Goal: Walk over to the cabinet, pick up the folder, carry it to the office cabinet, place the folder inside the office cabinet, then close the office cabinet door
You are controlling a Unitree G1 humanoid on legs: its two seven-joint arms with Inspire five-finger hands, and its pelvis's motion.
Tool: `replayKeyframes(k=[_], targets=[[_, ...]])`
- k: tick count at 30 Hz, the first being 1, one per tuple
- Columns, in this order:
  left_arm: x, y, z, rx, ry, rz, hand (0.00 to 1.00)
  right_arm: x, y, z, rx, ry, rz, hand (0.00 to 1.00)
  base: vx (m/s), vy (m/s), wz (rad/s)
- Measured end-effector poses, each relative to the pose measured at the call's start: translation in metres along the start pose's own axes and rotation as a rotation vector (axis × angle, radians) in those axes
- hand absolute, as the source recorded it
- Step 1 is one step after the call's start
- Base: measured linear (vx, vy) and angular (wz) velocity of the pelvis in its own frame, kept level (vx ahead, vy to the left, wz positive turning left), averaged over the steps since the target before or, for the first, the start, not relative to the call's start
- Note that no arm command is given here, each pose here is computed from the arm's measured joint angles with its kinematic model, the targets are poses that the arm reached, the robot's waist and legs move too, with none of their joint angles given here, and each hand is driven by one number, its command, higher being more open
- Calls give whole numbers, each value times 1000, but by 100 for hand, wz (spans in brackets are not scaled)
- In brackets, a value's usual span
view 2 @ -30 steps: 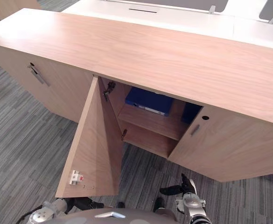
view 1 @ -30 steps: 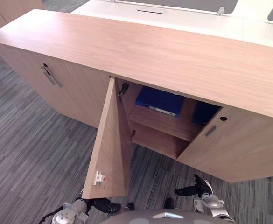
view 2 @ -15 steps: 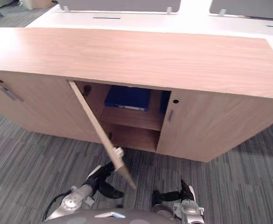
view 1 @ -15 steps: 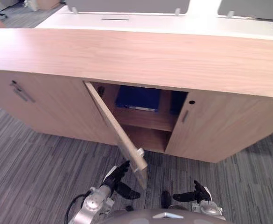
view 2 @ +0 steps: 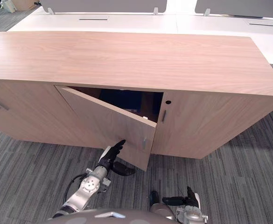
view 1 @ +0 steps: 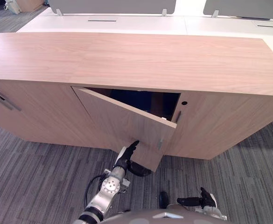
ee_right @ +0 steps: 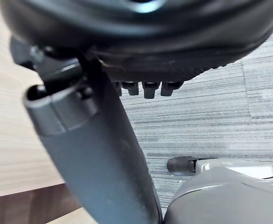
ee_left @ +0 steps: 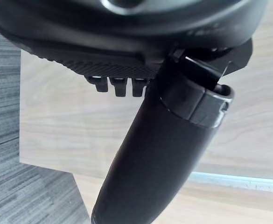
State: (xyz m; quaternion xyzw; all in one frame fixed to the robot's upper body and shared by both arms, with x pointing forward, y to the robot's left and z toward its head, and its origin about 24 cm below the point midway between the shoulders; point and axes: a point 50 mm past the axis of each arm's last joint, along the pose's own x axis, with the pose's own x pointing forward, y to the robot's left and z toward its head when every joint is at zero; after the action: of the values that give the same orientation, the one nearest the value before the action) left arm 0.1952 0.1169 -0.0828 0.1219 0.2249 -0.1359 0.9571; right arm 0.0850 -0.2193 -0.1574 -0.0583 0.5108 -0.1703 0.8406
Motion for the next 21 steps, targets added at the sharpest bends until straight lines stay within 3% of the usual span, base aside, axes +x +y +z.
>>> replayKeyframes(k=[12, 21], targets=[[8, 11, 6, 4, -5, 68, 100, -2, 0, -7, 6, 20, -12, 100, -22, -22, -8], [1, 26, -24, -21, 120, 97, 100, -2, 2, -8, 7, 34, -5, 100, -9, -2, 0]])
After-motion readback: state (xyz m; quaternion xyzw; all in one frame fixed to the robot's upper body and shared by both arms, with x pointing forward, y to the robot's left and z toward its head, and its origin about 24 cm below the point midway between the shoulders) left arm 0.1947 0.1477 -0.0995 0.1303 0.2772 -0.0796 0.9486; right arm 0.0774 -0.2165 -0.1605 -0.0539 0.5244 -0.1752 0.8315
